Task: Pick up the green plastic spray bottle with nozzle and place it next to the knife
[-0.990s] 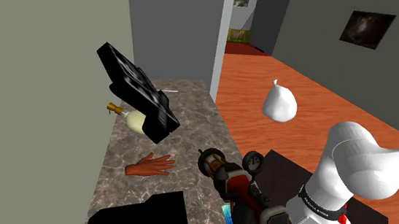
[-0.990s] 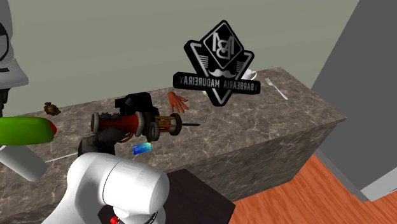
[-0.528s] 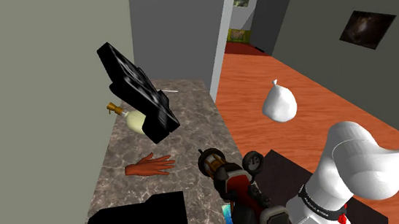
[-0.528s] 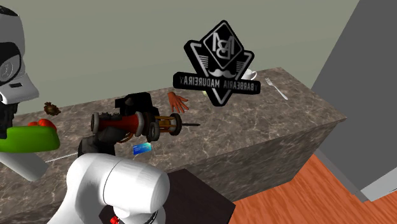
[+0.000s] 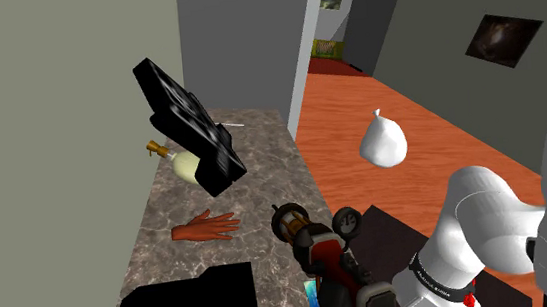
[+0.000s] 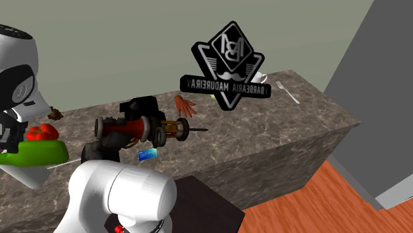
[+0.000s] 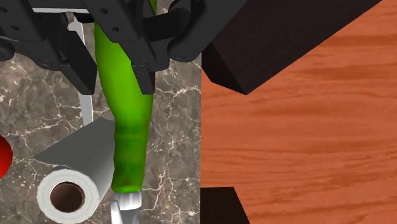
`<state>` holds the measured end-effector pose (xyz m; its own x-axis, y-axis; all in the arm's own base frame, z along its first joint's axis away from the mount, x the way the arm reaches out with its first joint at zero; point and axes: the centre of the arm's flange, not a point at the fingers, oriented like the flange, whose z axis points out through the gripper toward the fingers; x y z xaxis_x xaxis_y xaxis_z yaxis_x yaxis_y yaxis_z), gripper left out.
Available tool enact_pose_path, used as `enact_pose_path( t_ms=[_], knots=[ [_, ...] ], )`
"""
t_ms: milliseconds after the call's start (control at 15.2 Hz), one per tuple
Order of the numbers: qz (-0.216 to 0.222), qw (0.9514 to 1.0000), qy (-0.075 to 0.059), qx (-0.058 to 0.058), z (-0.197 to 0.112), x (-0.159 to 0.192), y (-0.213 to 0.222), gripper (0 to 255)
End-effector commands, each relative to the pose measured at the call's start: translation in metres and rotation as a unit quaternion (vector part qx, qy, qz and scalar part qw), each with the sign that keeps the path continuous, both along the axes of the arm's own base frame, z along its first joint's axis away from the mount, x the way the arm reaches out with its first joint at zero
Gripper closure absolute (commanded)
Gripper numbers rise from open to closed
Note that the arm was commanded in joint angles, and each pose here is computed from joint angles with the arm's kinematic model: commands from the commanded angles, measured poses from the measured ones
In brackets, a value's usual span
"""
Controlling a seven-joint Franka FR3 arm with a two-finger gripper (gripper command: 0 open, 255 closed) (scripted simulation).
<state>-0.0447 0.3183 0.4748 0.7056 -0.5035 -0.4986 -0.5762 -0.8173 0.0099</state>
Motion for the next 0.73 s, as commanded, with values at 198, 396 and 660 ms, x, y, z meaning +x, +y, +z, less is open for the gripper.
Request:
enact_pose_path(
  t_ms=[198, 396, 660],
  knots=[
    [0.000, 1.0000, 0.000, 0.000, -0.026, 0.000, 0.000, 255],
    [0.000, 1.0000, 0.000, 0.000, -0.042, 0.000, 0.000, 255],
    [0.000, 1.0000, 0.000, 0.000, -0.063, 0.000, 0.000, 255]
  ],
)
